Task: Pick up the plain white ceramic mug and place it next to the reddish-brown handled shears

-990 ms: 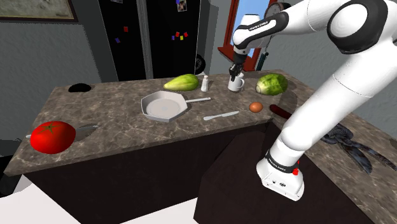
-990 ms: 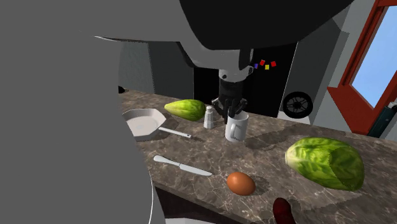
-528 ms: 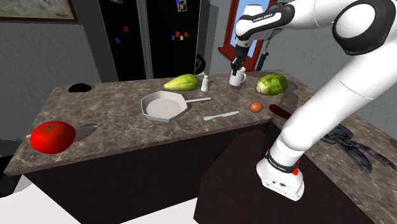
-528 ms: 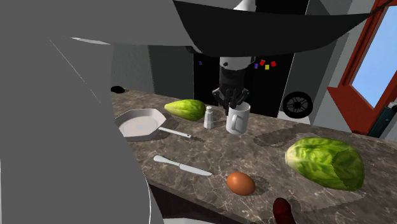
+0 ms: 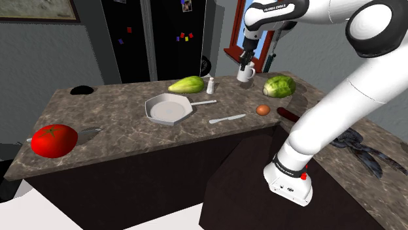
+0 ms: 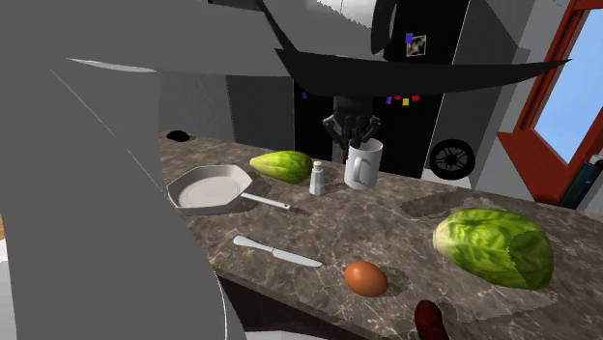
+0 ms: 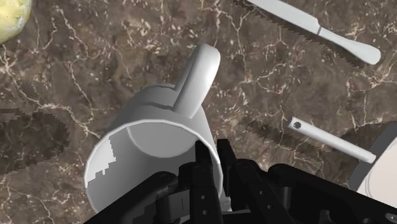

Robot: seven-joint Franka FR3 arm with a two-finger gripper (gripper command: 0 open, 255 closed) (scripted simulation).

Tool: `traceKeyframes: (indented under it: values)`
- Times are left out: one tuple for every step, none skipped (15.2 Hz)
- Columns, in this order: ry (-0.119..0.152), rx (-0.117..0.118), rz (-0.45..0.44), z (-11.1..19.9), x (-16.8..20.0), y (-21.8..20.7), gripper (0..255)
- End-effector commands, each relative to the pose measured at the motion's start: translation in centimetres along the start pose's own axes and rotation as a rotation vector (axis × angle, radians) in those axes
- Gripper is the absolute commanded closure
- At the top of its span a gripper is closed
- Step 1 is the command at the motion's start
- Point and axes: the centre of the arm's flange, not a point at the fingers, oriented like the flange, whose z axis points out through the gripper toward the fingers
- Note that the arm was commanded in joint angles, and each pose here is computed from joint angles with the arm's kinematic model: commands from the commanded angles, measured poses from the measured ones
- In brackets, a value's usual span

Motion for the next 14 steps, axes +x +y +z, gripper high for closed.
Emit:
traceKeyframes:
  values:
    - [0.000, 0.000, 0.000, -1.0, 0.1, 0.0, 255]
    - [0.000, 0.000, 0.000, -1.6, 0.1, 0.0, 255]
    - [0.000, 0.000, 0.000, -2.1, 0.1, 0.0, 255]
    - [0.000, 0.000, 0.000, -2.6, 0.1, 0.0, 255]
    - [0.000, 0.000, 0.000, -2.7, 0.1, 0.0, 255]
    - [0.000, 0.000, 0.000, -2.7, -1.2, -0.1, 255]
    - [0.000, 0.000, 0.000, -2.8, -2.5, -0.2, 255]
    - [0.000, 0.000, 0.000, -2.8, -3.8, -0.3, 255]
    - [0.000, 0.000, 0.000, -2.9, -5.1, -0.4, 255]
    - [0.000, 0.000, 0.000, -2.9, -6.5, -0.5, 255]
    - [0.000, 0.000, 0.000, -2.9, -7.8, -0.6, 255]
    - [0.000, 0.000, 0.000, -3.0, -9.1, -0.7, 255]
    - [0.000, 0.000, 0.000, -3.0, -10.4, -0.8, 255]
    - [0.000, 0.000, 0.000, -3.0, -11.7, -0.9, 255]
